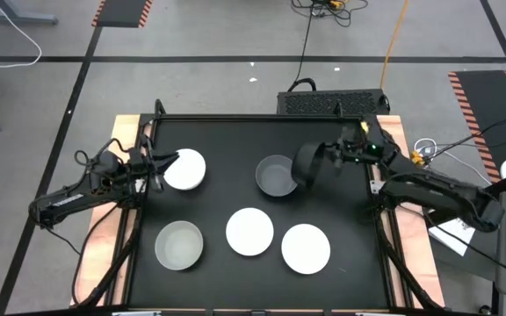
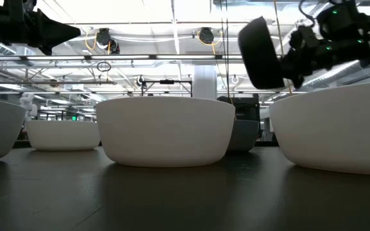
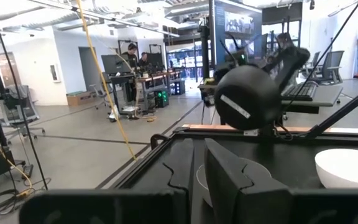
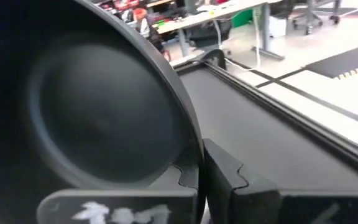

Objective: Nest bowls inside each other
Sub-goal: Stack the black bowl on the top gray bowl

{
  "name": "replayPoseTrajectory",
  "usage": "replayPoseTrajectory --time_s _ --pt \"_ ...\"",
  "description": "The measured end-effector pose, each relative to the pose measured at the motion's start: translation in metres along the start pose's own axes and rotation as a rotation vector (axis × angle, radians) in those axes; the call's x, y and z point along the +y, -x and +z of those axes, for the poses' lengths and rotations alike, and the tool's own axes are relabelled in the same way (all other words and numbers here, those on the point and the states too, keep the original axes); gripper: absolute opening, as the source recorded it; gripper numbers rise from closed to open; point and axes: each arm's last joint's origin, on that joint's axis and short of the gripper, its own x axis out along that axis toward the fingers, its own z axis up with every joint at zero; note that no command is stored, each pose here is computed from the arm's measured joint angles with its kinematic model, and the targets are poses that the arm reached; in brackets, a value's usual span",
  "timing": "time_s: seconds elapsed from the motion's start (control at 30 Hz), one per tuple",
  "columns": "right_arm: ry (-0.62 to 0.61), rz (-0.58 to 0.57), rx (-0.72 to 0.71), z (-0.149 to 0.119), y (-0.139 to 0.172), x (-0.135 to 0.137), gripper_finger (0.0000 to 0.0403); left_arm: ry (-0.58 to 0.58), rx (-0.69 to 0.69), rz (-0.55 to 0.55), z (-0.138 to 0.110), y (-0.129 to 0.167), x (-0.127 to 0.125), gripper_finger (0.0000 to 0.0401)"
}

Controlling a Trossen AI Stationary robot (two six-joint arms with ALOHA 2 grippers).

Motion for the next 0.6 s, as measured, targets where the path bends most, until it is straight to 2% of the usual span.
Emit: replayPoseTrajectory --time_s 0.33,0.6 --pt "0.023 0.057 0.099 0.024 -0.044 -0.001 0.0 0.0 -0.006 -0.011 0.001 0.0 -0.001 0.0042" --pt "0.005 0.046 0.293 0.061 -0.068 -0.001 0.0 0.001 -0.006 -0.014 0.001 0.0 -0.001 0.0042"
